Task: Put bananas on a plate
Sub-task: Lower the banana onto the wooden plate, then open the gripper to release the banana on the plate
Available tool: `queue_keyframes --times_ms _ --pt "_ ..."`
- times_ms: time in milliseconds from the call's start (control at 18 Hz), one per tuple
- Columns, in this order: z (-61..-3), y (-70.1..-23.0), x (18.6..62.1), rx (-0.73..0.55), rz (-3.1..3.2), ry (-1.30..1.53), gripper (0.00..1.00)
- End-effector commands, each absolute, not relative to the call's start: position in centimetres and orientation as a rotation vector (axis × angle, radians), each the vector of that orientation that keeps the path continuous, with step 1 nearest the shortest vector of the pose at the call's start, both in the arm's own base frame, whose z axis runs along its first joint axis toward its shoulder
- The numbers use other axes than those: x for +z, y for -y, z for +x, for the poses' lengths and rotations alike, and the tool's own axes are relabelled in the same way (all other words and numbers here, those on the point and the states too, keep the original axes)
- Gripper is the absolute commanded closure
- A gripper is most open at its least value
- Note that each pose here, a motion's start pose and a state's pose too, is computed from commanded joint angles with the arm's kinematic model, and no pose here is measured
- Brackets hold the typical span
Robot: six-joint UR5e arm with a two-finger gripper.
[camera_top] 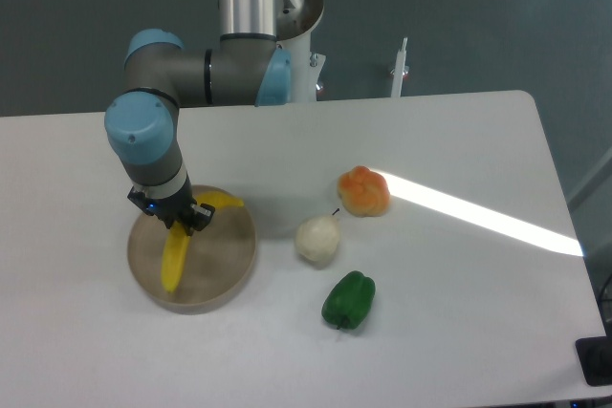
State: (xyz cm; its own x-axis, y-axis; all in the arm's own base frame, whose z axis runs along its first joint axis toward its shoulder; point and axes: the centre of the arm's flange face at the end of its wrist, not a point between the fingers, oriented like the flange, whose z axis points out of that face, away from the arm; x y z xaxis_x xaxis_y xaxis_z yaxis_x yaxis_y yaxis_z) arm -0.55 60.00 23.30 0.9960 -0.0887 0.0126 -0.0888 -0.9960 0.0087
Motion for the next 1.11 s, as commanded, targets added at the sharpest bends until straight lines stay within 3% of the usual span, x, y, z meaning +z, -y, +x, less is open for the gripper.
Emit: queue_keyframes --times_ms 1111 --pt "1.1 -60.3 21.6 -0.031 3.097 0.215 0.6"
